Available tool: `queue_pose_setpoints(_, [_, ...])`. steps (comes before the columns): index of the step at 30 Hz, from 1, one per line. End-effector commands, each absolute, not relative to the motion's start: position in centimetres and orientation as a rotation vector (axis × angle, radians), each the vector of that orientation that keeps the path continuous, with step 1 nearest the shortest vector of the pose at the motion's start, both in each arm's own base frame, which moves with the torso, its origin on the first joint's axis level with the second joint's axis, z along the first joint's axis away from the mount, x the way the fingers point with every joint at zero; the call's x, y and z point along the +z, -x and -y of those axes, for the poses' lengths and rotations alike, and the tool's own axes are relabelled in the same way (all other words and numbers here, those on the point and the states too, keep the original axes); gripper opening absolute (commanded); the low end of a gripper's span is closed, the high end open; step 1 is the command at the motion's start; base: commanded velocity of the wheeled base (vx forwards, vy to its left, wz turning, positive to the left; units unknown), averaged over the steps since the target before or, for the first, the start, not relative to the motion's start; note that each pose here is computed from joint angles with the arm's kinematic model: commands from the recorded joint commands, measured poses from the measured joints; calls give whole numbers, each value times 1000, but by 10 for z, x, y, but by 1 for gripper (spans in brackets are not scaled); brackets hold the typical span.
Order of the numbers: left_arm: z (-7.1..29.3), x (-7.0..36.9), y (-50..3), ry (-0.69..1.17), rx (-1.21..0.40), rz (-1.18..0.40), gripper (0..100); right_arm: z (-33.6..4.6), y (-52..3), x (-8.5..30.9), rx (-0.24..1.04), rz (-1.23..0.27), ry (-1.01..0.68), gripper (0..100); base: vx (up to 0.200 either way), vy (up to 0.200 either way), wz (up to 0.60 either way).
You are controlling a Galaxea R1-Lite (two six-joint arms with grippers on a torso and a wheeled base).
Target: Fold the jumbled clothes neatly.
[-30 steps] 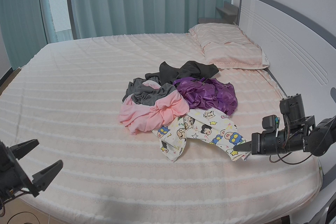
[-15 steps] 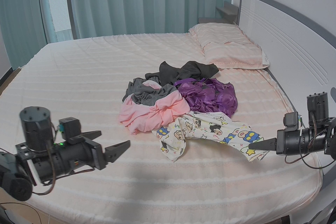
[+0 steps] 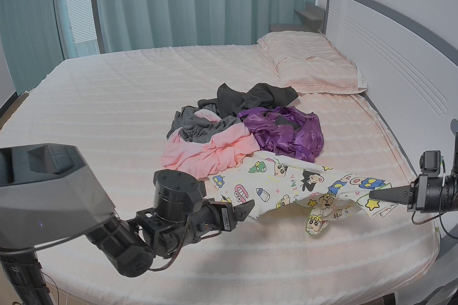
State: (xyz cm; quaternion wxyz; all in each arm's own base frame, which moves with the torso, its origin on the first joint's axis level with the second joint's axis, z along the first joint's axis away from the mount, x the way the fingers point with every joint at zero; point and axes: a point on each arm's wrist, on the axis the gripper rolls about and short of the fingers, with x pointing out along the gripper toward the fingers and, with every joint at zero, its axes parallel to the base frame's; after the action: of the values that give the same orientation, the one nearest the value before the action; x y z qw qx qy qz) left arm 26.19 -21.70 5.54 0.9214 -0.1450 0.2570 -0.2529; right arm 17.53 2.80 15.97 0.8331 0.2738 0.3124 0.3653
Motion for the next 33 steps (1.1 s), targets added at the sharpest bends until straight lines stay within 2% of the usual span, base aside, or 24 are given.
queue_pose_setpoints(1, [235,20,-274,291,-482,-550,100,-26,-170,164,774,-632,-574,0,0,0,0])
queue_pose_setpoints(9, [236,13,-250,281,-526,-577,100,-26,-177,173,773,-607,-563,0,0,0,0])
queue_pose_setpoints(16, [252,8,-257,302,-558,-507,100,-33,-178,180,811,-592,-546,0,0,0,0])
queue_pose_setpoints(29, [273,-23,-299,351,-392,-356,100,-41,-164,208,879,-510,-552,0,0,0,0])
queue_pose_setpoints(33, [275,-33,-301,346,-386,-356,100,-44,-163,214,898,-502,-561,0,0,0,0])
